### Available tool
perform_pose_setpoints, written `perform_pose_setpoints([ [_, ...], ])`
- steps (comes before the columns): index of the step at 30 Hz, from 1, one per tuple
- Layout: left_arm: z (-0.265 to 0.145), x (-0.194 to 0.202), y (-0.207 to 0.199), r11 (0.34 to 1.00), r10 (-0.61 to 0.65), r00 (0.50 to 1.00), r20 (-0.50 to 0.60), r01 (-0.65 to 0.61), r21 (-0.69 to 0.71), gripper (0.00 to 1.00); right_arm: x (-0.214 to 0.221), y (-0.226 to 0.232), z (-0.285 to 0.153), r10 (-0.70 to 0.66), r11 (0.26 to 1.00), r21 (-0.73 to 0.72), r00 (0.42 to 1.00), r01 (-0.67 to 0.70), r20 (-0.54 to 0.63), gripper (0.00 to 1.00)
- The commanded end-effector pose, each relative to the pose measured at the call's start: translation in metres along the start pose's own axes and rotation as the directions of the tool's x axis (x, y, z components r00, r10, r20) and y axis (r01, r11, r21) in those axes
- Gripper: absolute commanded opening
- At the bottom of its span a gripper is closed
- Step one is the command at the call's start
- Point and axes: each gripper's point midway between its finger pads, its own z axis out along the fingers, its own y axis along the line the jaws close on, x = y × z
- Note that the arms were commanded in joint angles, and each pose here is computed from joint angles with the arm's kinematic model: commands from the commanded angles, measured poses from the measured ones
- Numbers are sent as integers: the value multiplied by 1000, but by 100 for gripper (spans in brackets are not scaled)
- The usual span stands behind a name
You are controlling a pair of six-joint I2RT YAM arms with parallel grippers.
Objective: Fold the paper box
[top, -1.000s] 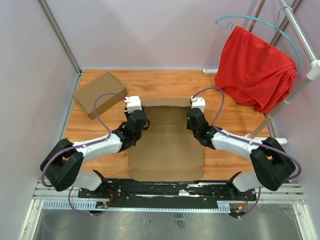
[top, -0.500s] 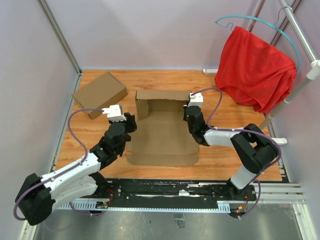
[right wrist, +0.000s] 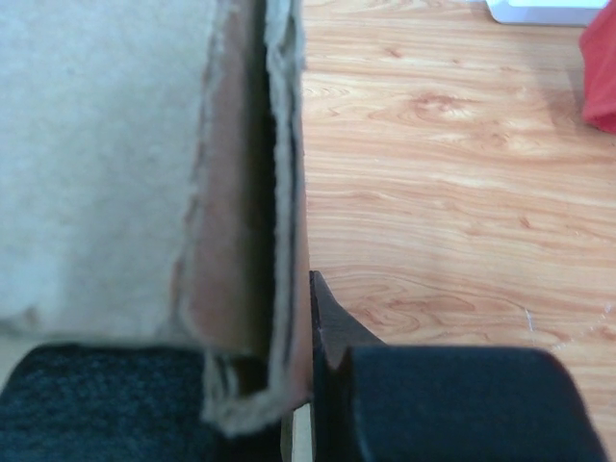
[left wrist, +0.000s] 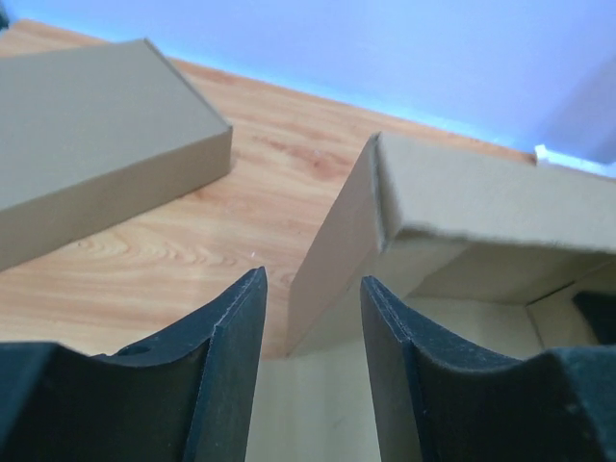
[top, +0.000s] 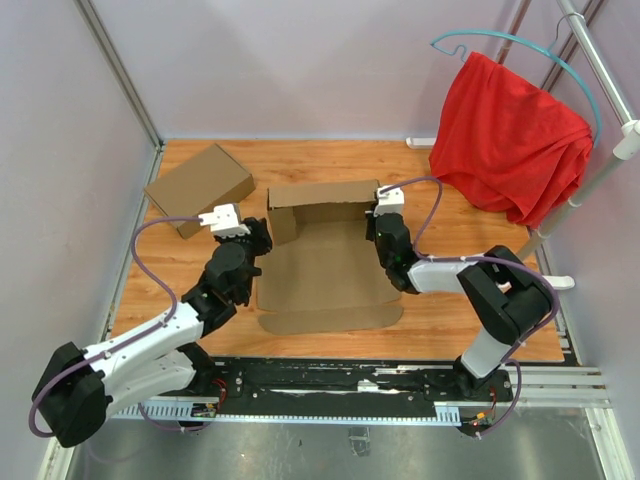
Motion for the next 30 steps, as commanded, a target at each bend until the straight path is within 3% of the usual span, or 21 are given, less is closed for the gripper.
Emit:
perform_pose_setpoints([
  [1, 15, -58, -31, 996, -82, 988, 134, 75, 53, 49, -2, 14, 7, -19, 995, -94, 999, 24, 47, 2],
  [5, 31, -80, -58, 992, -87, 987, 137, 73, 106, 49, 14, 13, 10, -33, 996, -84, 999, 33, 0, 3],
  [8, 53, -81, -76, 988, -68, 995, 76, 57, 145, 49, 22, 9, 9, -29, 998, -65, 999, 26, -37, 4],
  [11, 79, -58, -83, 988, -25, 999, -24, 28, 152, 46, 29, 5, 6, -16, 999, -46, 997, 13, -71, 4],
  [18, 93, -8, -83, 988, 40, 992, -123, -21, 151, 43, 45, -2, -3, 6, 1000, -7, 985, -7, -174, 10],
  [20, 93, 4, -84, 986, 43, 989, -144, -19, 164, 43, 48, -3, -7, 10, 1000, -2, 981, -11, -195, 15],
  [25, 97, 26, -80, 987, 67, 983, -170, -40, 157, 43, 47, -5, -18, 0, 1000, -19, 974, -4, -228, 43],
  [30, 100, 36, -79, 986, 90, 978, -187, -62, 152, 43, 36, -7, -38, -52, 998, -59, 957, 36, -286, 51],
])
